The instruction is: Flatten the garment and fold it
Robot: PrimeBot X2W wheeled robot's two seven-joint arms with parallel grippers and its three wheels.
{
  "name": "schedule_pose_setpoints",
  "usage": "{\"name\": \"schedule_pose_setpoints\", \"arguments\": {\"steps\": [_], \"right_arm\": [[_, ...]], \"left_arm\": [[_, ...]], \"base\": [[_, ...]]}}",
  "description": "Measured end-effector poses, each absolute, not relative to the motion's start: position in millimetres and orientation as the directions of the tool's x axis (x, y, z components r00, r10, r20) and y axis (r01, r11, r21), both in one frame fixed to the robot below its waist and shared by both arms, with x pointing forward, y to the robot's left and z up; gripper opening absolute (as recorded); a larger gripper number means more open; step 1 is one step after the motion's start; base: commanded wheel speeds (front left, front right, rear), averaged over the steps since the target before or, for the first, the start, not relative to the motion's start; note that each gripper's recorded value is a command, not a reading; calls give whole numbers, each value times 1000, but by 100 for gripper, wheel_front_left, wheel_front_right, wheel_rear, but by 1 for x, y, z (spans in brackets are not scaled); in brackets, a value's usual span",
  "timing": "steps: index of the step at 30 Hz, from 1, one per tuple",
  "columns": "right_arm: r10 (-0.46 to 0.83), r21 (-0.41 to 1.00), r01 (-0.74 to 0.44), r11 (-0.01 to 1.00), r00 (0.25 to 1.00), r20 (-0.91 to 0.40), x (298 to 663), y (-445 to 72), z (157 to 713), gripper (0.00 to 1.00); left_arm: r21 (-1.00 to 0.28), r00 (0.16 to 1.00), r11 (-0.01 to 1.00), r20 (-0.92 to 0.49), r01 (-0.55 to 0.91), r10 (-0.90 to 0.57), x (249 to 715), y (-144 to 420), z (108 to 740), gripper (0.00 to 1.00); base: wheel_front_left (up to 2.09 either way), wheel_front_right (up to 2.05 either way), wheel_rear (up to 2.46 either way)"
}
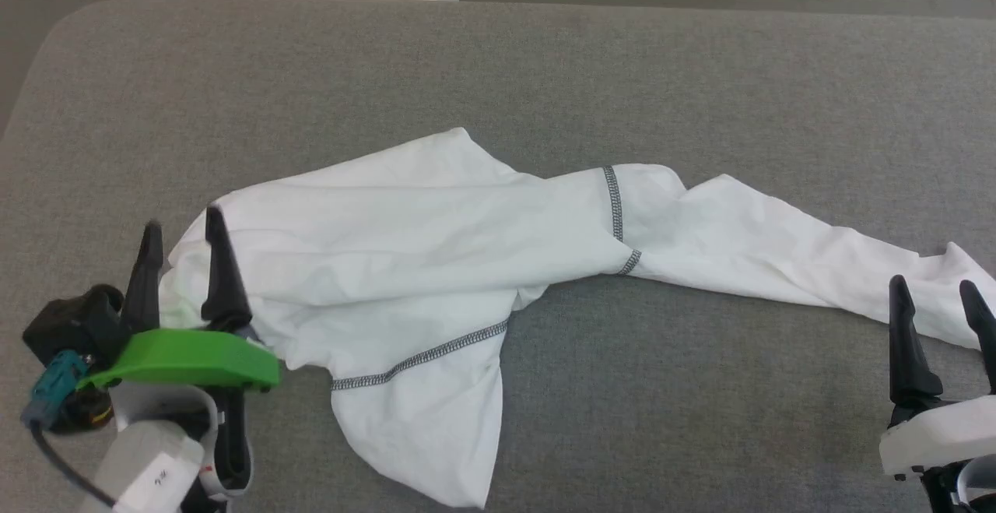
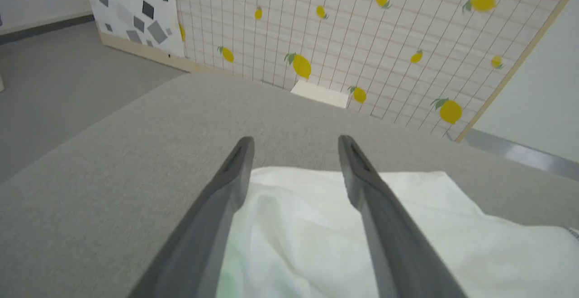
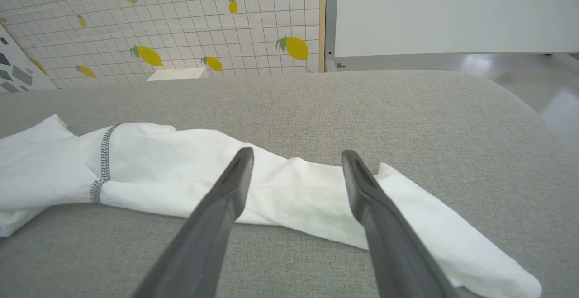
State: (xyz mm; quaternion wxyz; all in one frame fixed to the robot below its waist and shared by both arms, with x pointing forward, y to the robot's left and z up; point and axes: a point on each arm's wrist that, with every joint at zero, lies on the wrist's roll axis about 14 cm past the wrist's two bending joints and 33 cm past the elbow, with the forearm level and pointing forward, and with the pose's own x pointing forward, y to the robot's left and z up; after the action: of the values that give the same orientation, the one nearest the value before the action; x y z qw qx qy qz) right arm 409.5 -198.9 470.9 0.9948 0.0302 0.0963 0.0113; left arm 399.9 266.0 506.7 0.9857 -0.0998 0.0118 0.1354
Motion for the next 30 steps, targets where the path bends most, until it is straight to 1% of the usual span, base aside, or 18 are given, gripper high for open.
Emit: {"name": "schedule_pose_setpoints", "arguments": {"steps": [2,5,7,9,11,14,17,19,26,30], "right_arm": [[29,63,-17,998,982,-186,409,-199,473,100],[27,64,-16,998,983,-181,407,-199,475,100],[27,67,-15,998,984,-178,405,-199,476,100],[26,69,-14,998,984,-176,404,-200,477,100],[24,74,-12,997,985,-169,403,-200,478,100],[33,77,-20,997,985,-172,402,-197,477,100],[66,66,-55,996,983,-169,404,-186,479,100],[99,46,-92,995,979,-176,406,-174,480,100],[286,-35,-305,952,924,-255,431,-131,473,100],[368,-65,-421,905,850,-376,441,-115,450,100]], "left_arm": [[-236,973,956,108,-176,205,406,248,542,100],[-267,956,963,270,-42,116,406,216,584,100],[-262,936,965,340,8,85,401,201,603,100],[-248,921,969,381,18,80,394,191,613,100],[-248,924,969,371,5,90,386,185,608,100],[-233,946,972,310,-23,97,375,182,587,100],[-215,961,976,262,-33,90,368,179,572,100],[-218,961,975,258,-39,96,368,181,570,100],[-190,967,981,240,-41,87,373,184,562,100],[-195,971,980,224,-33,77,380,181,556,100]], "base": [[0,0,0],[0,0,0],[0,0,0],[0,0,0],[0,0,0],[0,0,0],[0,0,0],[0,0,0],[0,0,0],[0,0,0]]}}
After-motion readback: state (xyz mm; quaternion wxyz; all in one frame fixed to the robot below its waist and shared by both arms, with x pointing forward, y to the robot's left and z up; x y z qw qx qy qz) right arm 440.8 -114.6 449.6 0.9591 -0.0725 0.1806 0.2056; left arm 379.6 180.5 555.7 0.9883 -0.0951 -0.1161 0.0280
